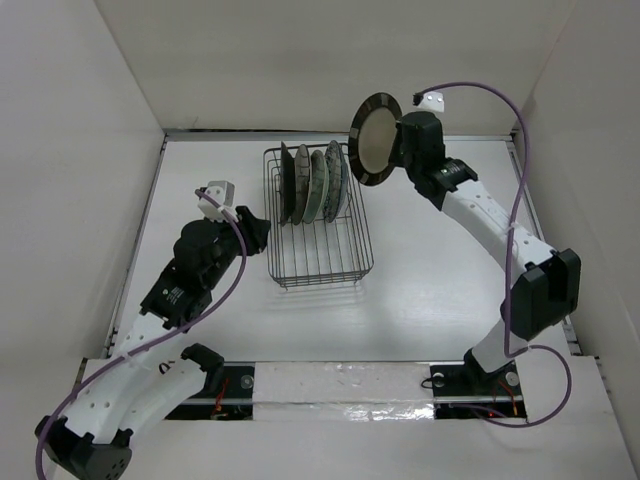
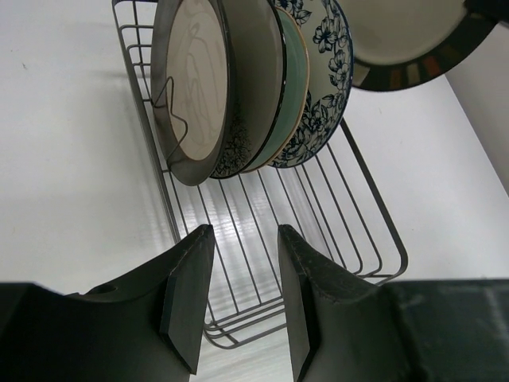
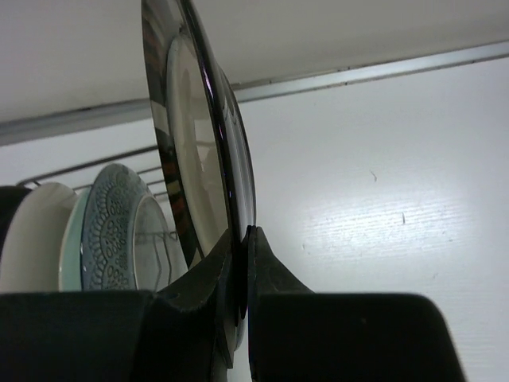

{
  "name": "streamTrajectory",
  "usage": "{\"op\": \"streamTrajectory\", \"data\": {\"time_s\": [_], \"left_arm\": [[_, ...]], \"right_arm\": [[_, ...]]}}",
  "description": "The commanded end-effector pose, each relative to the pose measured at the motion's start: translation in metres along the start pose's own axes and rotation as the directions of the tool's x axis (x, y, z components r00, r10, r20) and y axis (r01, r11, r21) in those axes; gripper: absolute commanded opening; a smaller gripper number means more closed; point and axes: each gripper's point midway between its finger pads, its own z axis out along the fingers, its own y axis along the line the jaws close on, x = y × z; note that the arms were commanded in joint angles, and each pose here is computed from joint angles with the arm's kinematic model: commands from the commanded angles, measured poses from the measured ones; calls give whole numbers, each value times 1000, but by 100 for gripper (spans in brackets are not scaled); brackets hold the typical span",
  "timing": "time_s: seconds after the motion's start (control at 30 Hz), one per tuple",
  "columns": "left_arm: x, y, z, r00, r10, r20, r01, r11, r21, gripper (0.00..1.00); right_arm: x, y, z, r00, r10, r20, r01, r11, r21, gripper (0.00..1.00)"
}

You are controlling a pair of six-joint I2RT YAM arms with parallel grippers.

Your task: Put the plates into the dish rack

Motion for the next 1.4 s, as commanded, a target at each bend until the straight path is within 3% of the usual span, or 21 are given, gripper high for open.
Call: {"op": "streamTrajectory", "data": {"time_s": [0.0,0.7,1.07,1.37], "left_arm": [[-13,-8,-3,998,-2,56,-1,999,42,34],[-18,-15,-13,997,-14,81,6,996,87,34],[-17,-19,-14,997,-15,75,6,994,112,34],[-15,-17,-12,998,-13,67,6,995,104,34]], "right_arm": [[-71,34,-25,981,80,177,-68,995,-75,0],[-12,82,-28,996,-86,31,85,995,55,0],[42,101,-16,991,-131,-36,134,984,113,0],[71,112,-10,995,-57,-80,56,998,-13,17]]}}
